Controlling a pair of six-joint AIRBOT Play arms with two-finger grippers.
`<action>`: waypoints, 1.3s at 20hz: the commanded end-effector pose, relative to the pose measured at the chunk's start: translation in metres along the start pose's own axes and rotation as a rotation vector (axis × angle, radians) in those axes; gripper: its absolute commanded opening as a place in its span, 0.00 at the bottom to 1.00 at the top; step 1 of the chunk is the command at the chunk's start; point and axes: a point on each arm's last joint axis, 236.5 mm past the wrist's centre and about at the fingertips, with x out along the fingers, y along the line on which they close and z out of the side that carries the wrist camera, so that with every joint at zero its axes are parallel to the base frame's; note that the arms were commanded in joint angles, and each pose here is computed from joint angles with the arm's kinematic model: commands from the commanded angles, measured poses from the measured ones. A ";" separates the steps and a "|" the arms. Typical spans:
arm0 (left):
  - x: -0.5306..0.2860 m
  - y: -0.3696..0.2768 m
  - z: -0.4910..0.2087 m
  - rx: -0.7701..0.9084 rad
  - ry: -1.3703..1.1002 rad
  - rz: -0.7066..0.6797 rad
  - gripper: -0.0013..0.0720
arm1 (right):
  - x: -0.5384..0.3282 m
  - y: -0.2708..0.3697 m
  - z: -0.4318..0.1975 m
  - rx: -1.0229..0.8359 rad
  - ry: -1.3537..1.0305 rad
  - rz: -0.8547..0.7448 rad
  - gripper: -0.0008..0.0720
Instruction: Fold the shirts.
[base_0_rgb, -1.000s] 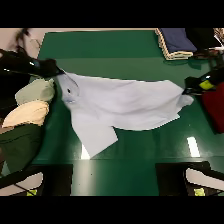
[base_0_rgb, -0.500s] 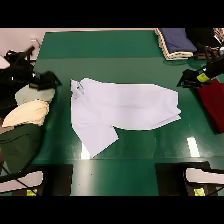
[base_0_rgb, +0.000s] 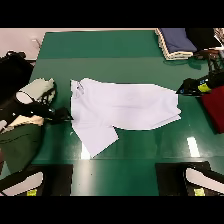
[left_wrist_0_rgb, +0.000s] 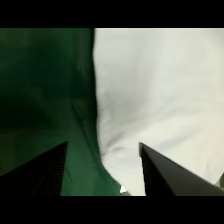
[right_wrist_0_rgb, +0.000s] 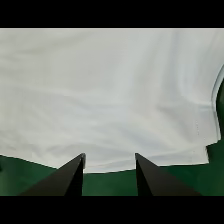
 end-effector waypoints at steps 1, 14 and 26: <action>0.021 -0.017 -0.012 0.011 -0.009 -0.028 0.73 | -0.001 -0.004 -0.004 0.016 0.000 0.001 0.49; -0.028 -0.083 0.041 0.151 -0.133 -0.100 0.05 | 0.051 -0.129 -0.102 0.574 0.079 0.071 0.37; -0.029 -0.085 0.038 0.143 -0.118 -0.108 0.05 | 0.127 -0.094 -0.077 0.548 0.057 0.205 0.19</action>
